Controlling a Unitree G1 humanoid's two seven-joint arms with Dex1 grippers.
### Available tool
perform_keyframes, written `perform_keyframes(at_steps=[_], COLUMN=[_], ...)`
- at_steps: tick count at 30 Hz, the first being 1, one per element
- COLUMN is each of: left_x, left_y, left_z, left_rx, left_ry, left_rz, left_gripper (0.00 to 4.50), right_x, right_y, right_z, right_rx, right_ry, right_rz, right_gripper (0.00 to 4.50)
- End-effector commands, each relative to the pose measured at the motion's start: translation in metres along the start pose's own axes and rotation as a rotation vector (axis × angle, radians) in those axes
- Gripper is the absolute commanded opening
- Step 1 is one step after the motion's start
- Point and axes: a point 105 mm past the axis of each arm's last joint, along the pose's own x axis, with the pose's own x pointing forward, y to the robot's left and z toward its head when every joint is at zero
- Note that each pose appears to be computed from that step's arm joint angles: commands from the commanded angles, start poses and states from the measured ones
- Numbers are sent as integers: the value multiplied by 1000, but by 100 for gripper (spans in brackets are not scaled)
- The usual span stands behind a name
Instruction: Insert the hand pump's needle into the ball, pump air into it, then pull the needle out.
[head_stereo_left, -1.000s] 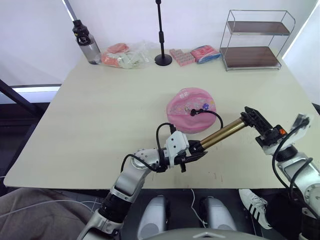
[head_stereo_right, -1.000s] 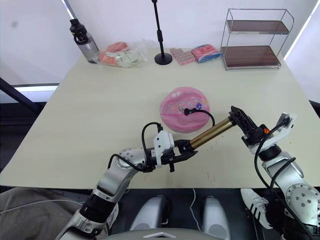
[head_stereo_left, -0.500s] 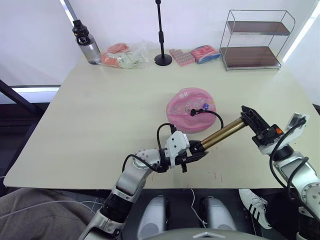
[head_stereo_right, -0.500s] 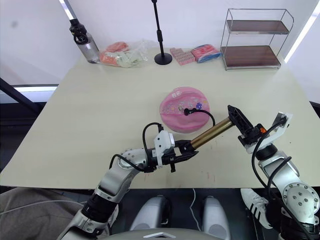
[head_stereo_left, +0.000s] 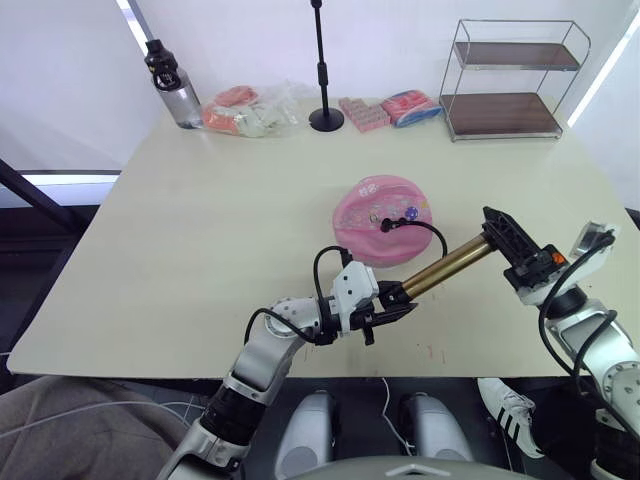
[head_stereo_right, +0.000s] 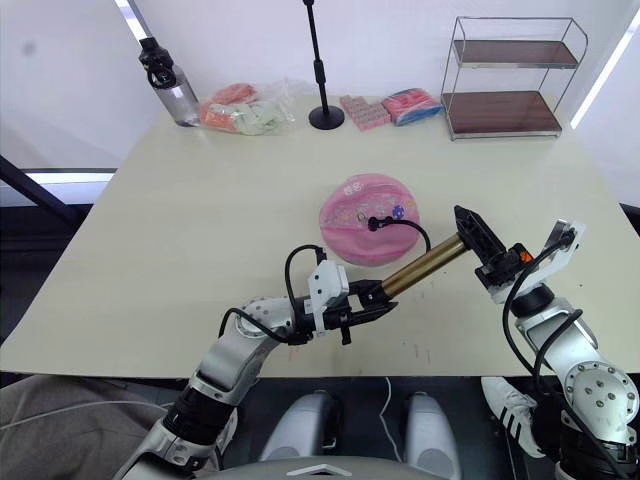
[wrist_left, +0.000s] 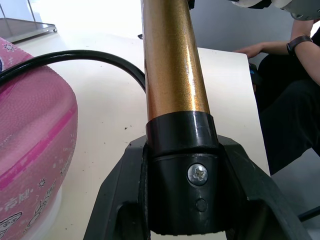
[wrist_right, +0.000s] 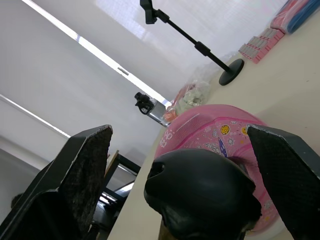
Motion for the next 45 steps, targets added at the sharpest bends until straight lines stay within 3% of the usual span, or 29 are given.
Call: perform_keyframes(at_steps=[1, 11, 16, 18, 27, 34, 41, 45], left_x=[0, 0, 0, 0, -5, -11, -29, -34], left_y=[1, 1, 0, -1, 3, 3, 3, 5], left_z=[13, 13, 12, 12, 8, 5, -1, -5], left_rx=[17, 9, 5, 4, 10, 1, -6, -1], left_ry=[-50, -44, -44, -44, -21, -4, 61, 107], left_rz=[-5, -7, -9, -10, 4, -16, -129, -206], left_gripper=[117, 117, 117, 117, 117, 447, 447, 447], right_x=[3, 6, 6, 6, 8, 13, 14, 14], right_y=[14, 20, 19, 19, 22, 27, 46, 51], right_z=[2, -1, 1, 3, -1, -1, -13, -25], right_rx=[3, 24, 20, 23, -12, -126, -391, -680], right_ry=[-1, 8, 1, -9, 22, 59, 194, 308], right_rz=[64, 87, 85, 82, 89, 115, 261, 382], right_gripper=[450, 450, 237, 216, 216, 216, 216, 216])
